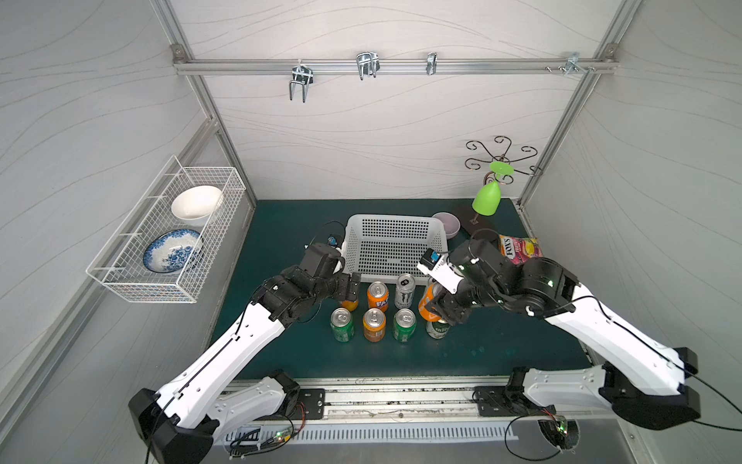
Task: Take out the drinks from the basket
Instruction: Place the drink at the center of the board.
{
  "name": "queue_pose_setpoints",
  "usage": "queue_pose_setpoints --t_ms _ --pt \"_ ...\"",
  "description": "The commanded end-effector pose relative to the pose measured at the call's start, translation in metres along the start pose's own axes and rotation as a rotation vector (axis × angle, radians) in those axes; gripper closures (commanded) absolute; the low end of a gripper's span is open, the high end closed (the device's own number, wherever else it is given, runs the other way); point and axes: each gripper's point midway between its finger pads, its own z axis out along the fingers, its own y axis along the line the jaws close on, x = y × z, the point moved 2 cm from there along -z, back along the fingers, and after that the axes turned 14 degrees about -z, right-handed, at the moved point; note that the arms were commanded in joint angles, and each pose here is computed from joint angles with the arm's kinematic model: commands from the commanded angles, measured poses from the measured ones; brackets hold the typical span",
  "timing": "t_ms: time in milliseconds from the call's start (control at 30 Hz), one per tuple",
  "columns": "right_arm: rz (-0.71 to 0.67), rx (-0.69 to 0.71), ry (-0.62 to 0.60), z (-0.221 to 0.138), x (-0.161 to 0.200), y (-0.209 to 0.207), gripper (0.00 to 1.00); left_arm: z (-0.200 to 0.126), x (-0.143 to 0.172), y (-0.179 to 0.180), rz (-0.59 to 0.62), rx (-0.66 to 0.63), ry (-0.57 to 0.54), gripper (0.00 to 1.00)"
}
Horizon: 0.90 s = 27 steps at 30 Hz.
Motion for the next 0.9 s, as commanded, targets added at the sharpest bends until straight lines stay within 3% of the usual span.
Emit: queue_pose_setpoints --t_ms 0,333,567,867 --pt "0.045 0.03 -0.035 0.007 0.001 0.004 0.4 -0.003 -0.016 -0.007 -0.009 0.028 -0.047 0.02" --pt "0.058 -0.046 -0.124 0.052 0.014 0.029 0.41 0.001 -0.016 -0.006 -0.008 0.012 -0.039 0.02" --pt "0.063 -0.057 -0.047 0.096 0.032 0.037 0.41 0.001 -0.016 -0.005 -0.006 0.005 -0.036 0.02" --pt "0.054 -0.061 -0.018 0.128 0.049 0.045 0.41 0.001 -0.016 -0.005 -0.008 0.003 -0.034 0.02"
